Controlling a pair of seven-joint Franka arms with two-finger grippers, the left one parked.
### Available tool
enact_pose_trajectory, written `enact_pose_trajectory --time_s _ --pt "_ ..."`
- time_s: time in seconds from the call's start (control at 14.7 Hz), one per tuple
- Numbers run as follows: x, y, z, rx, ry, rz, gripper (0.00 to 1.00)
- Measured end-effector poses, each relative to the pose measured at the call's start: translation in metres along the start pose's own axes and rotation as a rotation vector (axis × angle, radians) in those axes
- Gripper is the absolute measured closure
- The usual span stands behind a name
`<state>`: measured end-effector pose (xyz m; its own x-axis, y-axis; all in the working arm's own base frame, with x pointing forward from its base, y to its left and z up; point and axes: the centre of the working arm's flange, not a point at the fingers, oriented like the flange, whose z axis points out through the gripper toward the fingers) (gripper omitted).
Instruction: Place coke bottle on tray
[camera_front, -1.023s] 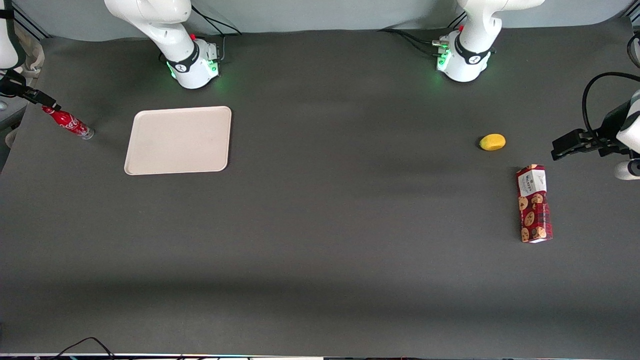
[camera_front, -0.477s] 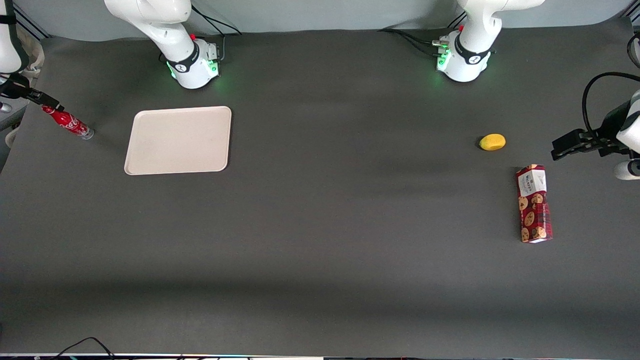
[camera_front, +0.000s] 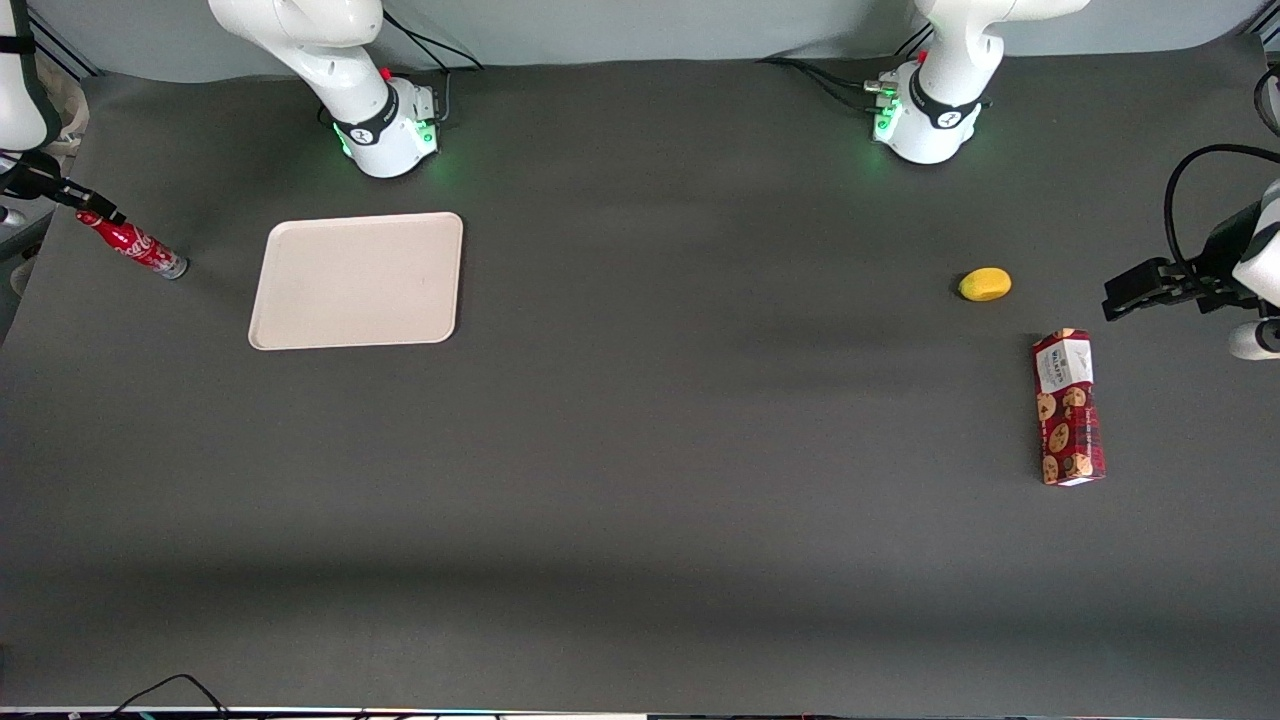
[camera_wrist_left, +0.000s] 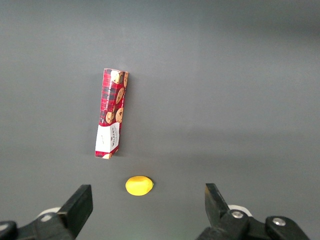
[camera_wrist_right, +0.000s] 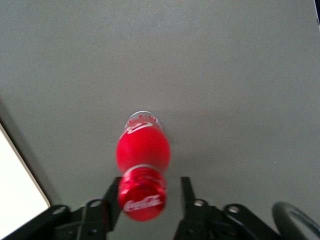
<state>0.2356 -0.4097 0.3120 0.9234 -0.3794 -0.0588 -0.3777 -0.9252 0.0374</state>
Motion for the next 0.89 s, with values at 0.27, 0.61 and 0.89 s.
enact_pose_trajectory --time_s 0.27,0.61,0.89 --pt "0.002 -0.003 0.0 -0.001 0.0 -0.007 0.96" --pt "0.008 -0.01 -0.002 -0.002 0.001 -0.027 0.99" --pt "0.014 -0.018 -0.012 0.021 -0.019 -0.044 0.66"
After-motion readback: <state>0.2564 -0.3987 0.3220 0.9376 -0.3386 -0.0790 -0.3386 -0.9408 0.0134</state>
